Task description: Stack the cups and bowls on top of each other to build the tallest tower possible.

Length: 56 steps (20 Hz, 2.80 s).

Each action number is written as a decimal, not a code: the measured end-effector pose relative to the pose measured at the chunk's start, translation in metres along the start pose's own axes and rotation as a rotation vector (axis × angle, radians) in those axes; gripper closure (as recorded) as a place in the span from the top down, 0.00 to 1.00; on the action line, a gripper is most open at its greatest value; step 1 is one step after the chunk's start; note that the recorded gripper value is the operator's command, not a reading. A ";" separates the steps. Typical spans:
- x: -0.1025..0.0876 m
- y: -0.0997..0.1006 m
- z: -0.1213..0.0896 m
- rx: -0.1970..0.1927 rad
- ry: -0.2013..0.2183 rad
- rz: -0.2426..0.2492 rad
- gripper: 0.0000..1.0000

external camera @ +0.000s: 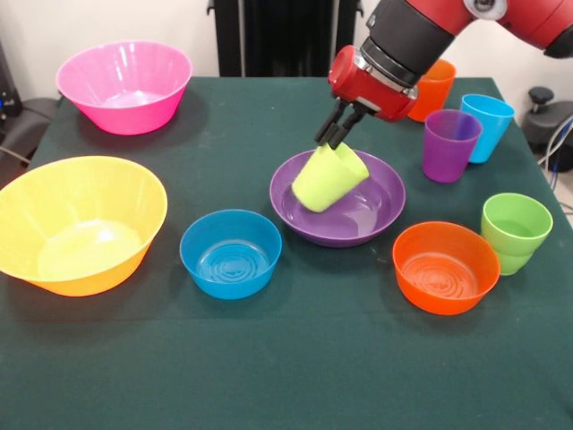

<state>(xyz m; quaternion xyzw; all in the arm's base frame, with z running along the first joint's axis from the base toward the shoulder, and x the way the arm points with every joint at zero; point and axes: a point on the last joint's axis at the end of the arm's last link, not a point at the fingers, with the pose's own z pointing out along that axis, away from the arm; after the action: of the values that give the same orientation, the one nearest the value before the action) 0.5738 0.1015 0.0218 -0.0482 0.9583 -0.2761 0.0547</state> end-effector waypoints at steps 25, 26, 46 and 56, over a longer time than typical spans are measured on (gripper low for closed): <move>-0.005 -0.021 -0.016 -0.277 -0.051 0.220 0.00; -0.005 -0.023 -0.016 -0.289 -0.053 0.227 0.00; 0.013 -0.065 0.007 -0.454 -0.086 0.146 0.00; 0.015 -0.051 0.013 -0.610 -0.125 0.258 0.00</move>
<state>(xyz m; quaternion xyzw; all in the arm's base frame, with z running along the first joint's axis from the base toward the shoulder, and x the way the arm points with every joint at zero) 0.5635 0.0501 0.0372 0.0427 0.9898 0.0363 0.1309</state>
